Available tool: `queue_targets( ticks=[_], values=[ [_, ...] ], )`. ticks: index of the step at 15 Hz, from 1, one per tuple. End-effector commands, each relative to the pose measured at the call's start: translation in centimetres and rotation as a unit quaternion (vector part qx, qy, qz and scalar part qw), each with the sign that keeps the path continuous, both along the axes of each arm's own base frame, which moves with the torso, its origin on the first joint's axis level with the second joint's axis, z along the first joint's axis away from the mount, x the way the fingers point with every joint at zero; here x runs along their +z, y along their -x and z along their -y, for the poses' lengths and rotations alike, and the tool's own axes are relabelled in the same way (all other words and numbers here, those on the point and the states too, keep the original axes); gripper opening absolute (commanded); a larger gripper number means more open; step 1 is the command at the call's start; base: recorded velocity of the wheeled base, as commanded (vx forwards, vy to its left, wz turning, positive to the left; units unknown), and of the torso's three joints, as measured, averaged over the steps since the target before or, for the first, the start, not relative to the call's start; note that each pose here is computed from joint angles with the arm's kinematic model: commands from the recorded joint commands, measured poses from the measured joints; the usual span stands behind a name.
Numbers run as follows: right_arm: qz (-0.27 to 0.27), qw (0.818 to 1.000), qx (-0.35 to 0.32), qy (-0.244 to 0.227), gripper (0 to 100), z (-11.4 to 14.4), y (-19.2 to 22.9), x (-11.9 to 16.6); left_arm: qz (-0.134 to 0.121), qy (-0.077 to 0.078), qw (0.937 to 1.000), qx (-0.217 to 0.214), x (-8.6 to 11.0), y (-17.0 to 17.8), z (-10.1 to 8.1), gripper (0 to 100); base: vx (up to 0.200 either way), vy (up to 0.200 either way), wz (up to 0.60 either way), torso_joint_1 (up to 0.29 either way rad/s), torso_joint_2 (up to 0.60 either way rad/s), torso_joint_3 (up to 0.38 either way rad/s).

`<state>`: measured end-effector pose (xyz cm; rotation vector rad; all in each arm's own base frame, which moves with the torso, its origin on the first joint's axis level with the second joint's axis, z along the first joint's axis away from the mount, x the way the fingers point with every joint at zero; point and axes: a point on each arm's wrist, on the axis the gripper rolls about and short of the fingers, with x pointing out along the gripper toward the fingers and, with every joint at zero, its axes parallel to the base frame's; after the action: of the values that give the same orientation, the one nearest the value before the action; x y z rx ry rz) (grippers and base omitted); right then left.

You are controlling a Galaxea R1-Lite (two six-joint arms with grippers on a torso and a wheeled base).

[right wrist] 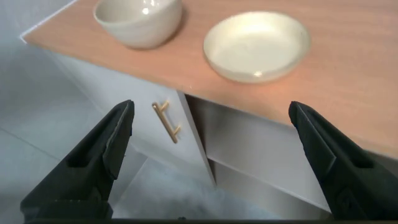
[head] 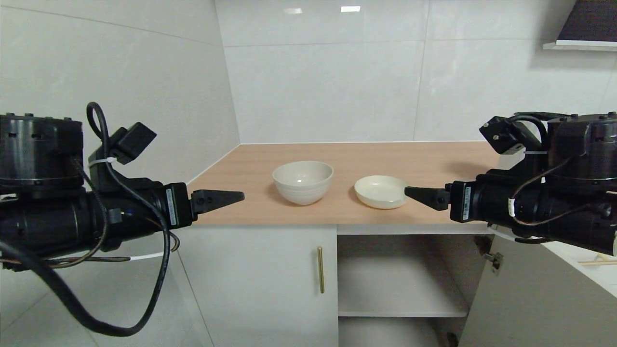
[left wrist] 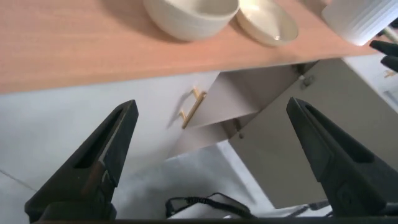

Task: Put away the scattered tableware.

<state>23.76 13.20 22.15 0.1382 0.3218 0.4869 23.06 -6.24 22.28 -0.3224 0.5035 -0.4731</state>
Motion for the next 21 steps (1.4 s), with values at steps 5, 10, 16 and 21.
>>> queue_targets(
  ticks=[5,10,16,21],
  values=[
    [-0.006,1.000,0.000,0.007,100,-0.7,-1.3,-0.7,-0.013,-0.005,0.9999,-0.001,-1.0,-1.5,0.4,100,0.000,0.000,0.00,0.108,-0.24,-0.139],
    [-0.057,0.996,-0.059,0.022,100,-1.0,-4.9,-0.6,-0.031,-0.009,0.9995,-0.001,0.5,-4.3,1.0,100,0.000,0.000,0.00,0.000,0.00,0.000],
    [-0.087,0.989,-0.120,-0.004,100,-1.0,-7.4,-0.8,-0.137,0.085,0.9840,0.074,0.7,-9.6,4.1,100,0.000,0.000,0.00,0.000,0.00,0.000],
    [-0.089,0.989,-0.120,-0.001,100,-1.2,-7.5,-1.1,-0.139,0.098,0.9733,0.154,-2.7,-14.9,6.2,100,0.000,0.000,0.00,0.000,0.00,0.000]
  ],
)
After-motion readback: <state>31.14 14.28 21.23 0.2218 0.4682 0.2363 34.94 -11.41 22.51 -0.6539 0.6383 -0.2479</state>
